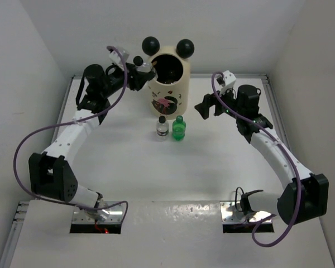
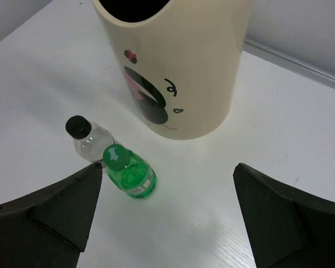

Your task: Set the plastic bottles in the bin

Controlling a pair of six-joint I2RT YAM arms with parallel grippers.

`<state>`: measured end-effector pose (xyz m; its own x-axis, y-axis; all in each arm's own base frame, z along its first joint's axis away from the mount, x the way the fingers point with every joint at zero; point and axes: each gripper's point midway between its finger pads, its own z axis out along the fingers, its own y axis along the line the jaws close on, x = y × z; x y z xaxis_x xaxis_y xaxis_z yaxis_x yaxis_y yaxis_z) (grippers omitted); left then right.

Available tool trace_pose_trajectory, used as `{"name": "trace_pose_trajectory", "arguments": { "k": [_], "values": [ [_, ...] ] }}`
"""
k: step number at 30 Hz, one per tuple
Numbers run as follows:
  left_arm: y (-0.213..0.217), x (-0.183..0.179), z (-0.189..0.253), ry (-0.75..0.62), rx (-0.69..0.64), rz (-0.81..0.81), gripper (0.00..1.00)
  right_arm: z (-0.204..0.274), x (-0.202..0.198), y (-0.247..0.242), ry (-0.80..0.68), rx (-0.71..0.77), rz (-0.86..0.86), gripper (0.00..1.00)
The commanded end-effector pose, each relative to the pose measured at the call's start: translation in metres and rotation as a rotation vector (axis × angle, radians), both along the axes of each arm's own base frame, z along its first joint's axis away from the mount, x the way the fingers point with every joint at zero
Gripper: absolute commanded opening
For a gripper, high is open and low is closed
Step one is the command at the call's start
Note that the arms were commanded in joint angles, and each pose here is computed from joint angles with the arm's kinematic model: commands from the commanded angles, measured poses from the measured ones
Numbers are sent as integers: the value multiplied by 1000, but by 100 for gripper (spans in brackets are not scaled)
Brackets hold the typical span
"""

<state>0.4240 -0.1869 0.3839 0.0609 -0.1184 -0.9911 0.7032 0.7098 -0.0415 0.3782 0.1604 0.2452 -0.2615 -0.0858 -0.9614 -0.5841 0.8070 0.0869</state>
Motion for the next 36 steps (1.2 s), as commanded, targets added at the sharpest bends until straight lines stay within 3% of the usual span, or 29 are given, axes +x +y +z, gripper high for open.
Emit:
{"name": "trace_pose_trajectory", "arguments": {
  "k": [1,9,17,20,21,22,23,25,31,36],
  "values": [
    [-10,18,20,-39,-8,46,24,23,0,-3,-86,13,-15,99],
    [-62,46,12,-40,55,35,22,14,0,-7,-116,-22,-19,99],
    [-63,97,-16,48,97,214,30,19,8,-5,-182,-29,-25,96],
    [-62,107,-28,76,110,241,46,14,8,-3,-203,-41,-14,91],
    [-62,107,-19,60,101,241,56,12,7,0,-219,-37,-5,91],
    [-62,106,-18,64,103,241,80,13,6,4,-229,-35,10,91],
    [-66,100,-4,50,78,209,92,10,6,5,-238,-33,14,91],
    [-71,88,13,24,60,135,100,7,4,12,-242,-21,46,91],
    [-83,15,97,-92,-21,-47,100,-6,-2,27,-253,1,75,89],
    [-65,-31,147,-174,-49,-38,100,-16,-13,39,-290,-18,129,89]
  ]
}}
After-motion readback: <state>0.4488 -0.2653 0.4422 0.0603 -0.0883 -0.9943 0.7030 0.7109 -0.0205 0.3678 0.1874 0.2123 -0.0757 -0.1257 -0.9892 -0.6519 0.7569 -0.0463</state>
